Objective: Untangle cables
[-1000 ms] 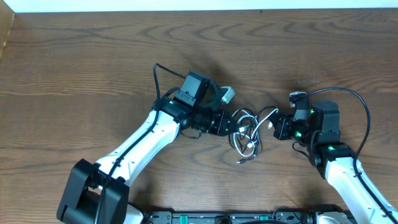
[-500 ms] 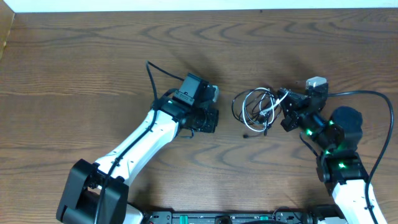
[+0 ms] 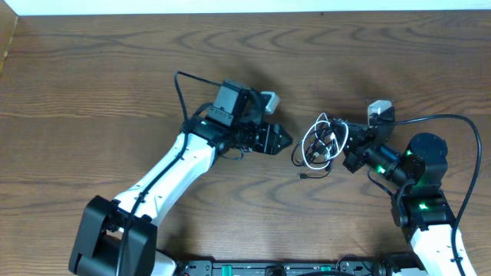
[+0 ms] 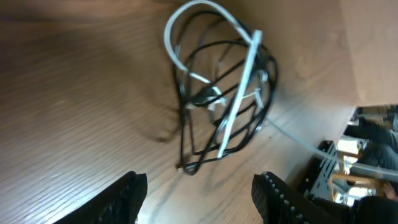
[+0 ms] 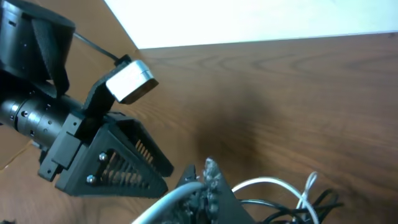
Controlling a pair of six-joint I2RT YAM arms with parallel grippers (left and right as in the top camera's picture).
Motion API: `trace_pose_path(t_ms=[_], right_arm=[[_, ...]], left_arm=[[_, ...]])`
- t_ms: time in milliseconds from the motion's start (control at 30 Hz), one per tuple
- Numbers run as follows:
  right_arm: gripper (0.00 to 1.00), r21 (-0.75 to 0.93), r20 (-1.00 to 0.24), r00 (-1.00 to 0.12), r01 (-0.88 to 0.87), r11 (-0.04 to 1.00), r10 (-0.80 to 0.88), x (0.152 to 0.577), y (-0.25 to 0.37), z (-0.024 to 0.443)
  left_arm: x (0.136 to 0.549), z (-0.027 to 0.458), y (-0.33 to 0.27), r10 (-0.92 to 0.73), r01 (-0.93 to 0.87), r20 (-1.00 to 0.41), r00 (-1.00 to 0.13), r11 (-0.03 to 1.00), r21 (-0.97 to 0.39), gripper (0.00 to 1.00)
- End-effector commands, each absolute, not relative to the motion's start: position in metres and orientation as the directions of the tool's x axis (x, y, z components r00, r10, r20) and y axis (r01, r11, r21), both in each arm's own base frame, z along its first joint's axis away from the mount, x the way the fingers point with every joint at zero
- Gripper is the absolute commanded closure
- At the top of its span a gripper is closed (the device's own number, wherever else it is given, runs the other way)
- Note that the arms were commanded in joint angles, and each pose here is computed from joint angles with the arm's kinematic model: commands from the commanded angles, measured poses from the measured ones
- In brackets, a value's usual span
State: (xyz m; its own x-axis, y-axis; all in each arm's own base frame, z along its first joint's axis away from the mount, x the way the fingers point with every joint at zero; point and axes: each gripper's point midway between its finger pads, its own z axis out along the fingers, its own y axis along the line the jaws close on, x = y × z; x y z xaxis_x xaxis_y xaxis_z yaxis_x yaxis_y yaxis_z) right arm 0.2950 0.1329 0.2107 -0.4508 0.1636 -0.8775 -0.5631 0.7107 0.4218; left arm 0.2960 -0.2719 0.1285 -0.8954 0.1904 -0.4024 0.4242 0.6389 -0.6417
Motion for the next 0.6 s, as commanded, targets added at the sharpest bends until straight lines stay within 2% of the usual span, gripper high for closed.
trace_pose_path(t_ms=[0,33,133,200,300,367,567], right_arm=[[0.87,0.434,-0.855,-0.492,-0.5,0.749,0.166,0.297,0.125,0.198],[0.8,0.438,-0.835,-0.523,-0.443,0.782,0.171,0.298,0.118,0.187],[0.75,0.405,-0.737,-0.651,-0.208,0.891,0.183,0.291,0.086,0.137],[0.72,0.345,-0.679,-0.71,-0.084,0.935,0.187,0.28,0.066,0.112],[0.6,0.229,-0.596,-0.78,0.063,0.971,0.191,0.259,0.038,0.084],[0.54,0.196,-0.57,-0.798,0.098,0.976,0.194,0.252,0.03,0.077],[0.51,0.2,-0.579,-0.792,0.095,0.975,0.195,0.254,0.031,0.079]], left_arm=[[0.296,0.133,-0.277,0.22,0.48,-0.452,-0.864,0.63,-0.61,0.41],[0.299,0.131,-0.276,0.217,0.477,-0.457,-0.863,0.649,-0.593,0.41],[0.31,0.125,-0.272,0.206,0.476,-0.492,-0.846,0.709,-0.521,0.41],[0.315,0.129,-0.275,0.201,0.491,-0.52,-0.83,0.704,-0.513,0.4],[0.32,0.132,-0.281,0.194,0.51,-0.55,-0.813,0.692,-0.511,0.4],[0.324,0.129,-0.284,0.186,0.508,-0.552,-0.813,0.69,-0.516,0.4],[0.326,0.112,-0.297,0.176,0.485,-0.523,-0.834,0.686,-0.542,0.4]])
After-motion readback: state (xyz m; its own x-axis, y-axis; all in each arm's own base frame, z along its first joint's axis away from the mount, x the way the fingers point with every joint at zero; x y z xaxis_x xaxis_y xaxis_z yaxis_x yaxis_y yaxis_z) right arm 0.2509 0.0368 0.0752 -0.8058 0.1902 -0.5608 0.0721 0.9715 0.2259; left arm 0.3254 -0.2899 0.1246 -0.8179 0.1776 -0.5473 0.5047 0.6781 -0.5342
